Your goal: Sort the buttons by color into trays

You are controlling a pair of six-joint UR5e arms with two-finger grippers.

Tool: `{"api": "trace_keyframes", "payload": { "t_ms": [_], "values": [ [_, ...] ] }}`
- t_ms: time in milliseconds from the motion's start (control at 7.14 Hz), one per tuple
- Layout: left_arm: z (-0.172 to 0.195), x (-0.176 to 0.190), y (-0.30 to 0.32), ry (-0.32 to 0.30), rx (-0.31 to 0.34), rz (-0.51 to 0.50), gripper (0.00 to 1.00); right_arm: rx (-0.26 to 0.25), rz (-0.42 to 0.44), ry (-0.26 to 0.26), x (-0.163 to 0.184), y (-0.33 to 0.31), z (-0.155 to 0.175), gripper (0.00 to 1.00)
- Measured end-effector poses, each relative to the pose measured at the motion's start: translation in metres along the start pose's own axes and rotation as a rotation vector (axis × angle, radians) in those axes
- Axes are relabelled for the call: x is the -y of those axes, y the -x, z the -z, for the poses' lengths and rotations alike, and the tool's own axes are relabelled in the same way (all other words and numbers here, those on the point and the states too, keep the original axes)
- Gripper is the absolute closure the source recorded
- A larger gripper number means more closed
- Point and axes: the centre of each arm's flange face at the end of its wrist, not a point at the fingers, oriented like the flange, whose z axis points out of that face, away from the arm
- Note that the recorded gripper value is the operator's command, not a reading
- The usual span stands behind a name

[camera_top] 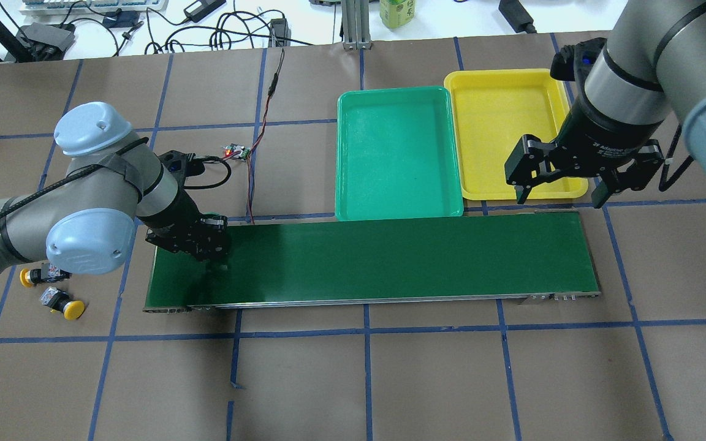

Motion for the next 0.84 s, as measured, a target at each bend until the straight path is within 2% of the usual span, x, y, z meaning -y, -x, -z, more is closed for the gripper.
{"api": "trace_keyframes", "payload": {
  "t_ms": [280,420,560,841],
  "values": [
    [0.037,0.016,0.015,-0.041,-0.001,0.042,0.00,0.001,-0.001,0.007,-0.005,0.000,-0.005,0.00],
    [0.069,0.035,0.041,-0.041,-0.008,0.074,0.00,0.001,0.000,0.008,-0.006,0.000,-0.006,0.00],
    [0.093,0.059,0.084,-0.033,-0.012,0.052,0.00,0.002,-0.001,0.007,-0.007,0.000,-0.005,0.00],
    [0.096,0.108,0.195,-0.044,0.017,-0.143,0.00,0.005,-0.001,-0.008,-0.007,-0.001,-0.004,0.00]
  ]
}}
